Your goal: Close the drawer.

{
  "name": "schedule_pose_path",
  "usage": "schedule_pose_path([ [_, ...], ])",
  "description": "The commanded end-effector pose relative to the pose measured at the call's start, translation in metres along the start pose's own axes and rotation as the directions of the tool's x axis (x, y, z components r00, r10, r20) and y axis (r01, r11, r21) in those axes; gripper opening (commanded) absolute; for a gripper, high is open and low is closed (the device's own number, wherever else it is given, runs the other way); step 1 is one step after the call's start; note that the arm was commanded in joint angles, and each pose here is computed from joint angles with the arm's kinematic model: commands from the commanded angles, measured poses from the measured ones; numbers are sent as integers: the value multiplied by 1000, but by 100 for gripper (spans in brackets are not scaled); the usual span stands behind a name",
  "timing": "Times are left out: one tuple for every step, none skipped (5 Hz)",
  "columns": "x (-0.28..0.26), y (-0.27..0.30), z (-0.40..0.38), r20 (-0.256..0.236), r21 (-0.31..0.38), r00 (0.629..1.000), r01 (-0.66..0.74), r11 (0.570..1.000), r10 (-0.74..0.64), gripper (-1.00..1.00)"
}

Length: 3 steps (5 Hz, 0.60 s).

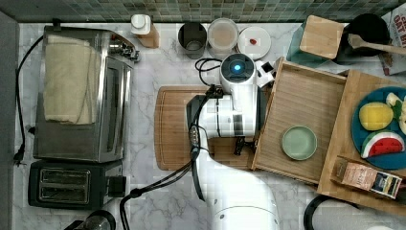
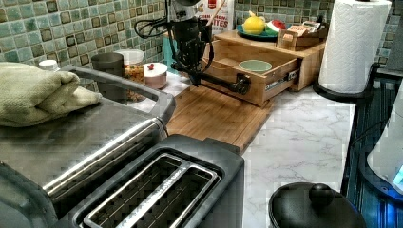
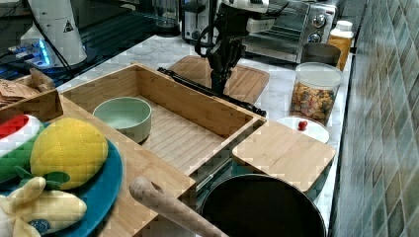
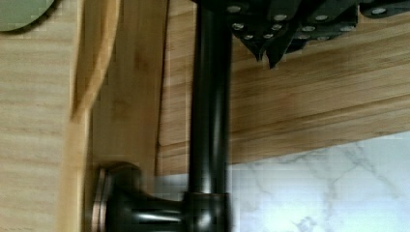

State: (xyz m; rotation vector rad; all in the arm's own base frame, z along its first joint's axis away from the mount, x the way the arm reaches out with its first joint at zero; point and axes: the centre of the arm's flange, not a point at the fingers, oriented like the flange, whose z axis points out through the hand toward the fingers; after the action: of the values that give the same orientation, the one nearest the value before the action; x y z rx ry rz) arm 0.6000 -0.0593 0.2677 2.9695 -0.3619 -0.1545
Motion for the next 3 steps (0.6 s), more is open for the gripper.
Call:
schedule_pose_path([
  [10, 112, -28, -102, 35, 993, -59, 998, 62, -100],
  [9, 154, -23, -97, 28, 991, -94, 995, 97, -100],
  [5, 197, -21, -99, 27, 987, -123, 992, 125, -100],
])
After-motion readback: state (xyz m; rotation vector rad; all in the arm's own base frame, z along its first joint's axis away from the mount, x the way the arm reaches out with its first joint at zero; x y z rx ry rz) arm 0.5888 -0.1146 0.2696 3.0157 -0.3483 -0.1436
